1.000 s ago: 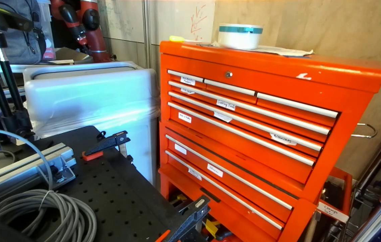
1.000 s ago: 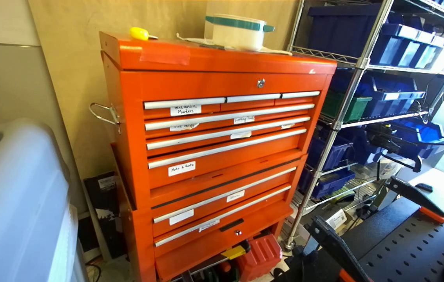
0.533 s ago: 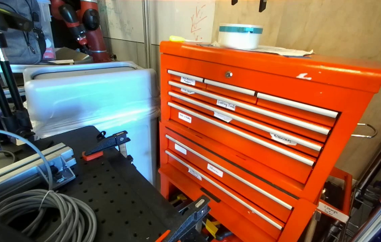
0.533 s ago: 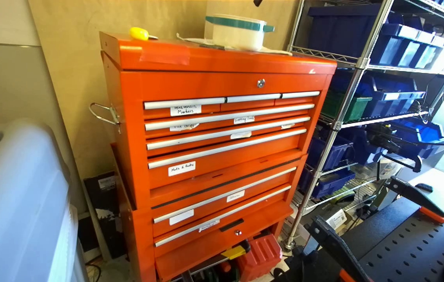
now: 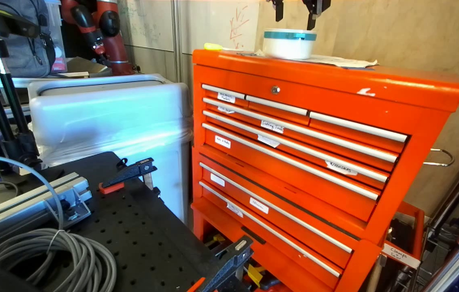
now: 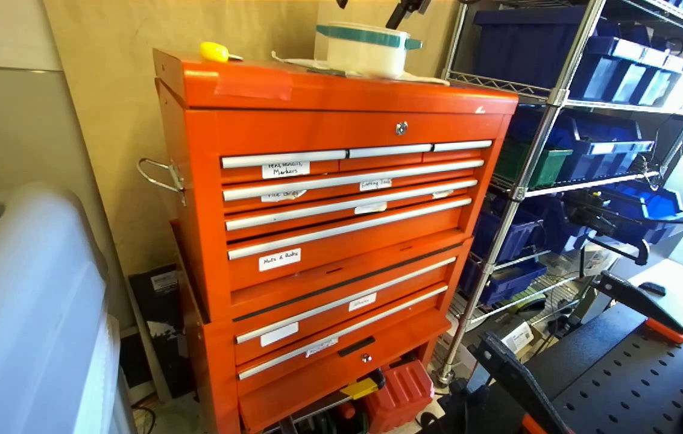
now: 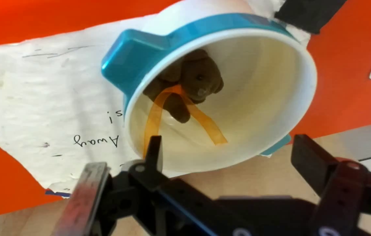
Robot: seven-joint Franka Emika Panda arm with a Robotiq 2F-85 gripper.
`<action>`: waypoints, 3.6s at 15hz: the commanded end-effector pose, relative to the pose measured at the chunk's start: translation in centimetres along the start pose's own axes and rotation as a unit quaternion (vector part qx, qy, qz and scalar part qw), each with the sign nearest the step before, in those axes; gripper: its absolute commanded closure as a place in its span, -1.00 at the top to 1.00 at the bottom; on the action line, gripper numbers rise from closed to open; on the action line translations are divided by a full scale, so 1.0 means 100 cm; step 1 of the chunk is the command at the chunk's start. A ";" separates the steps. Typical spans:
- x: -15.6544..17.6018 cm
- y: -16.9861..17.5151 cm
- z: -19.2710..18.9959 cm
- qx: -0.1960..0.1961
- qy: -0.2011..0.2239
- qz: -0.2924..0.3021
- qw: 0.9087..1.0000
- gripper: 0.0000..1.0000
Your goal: Remove the teddy bear from the pot
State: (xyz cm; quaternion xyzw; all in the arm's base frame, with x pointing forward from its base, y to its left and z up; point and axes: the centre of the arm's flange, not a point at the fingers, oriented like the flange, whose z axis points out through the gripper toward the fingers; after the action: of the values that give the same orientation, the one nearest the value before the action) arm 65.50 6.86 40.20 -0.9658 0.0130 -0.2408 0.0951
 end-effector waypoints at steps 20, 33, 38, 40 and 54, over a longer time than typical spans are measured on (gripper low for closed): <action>-0.002 -0.002 0.031 -0.057 -0.070 -0.023 0.996 -1.00; 0.031 -0.019 -0.014 -0.052 -0.048 -0.067 0.995 -0.96; 0.059 -0.010 -0.057 0.000 -0.010 -0.019 1.000 -0.96; 0.068 0.006 -0.074 0.005 0.014 -0.006 1.000 -0.96; 0.013 0.216 -0.014 -0.187 0.019 0.058 0.980 -0.96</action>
State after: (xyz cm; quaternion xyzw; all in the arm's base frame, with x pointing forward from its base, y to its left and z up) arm 66.48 -13.81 40.07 -0.9627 0.0988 -0.2457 -0.0558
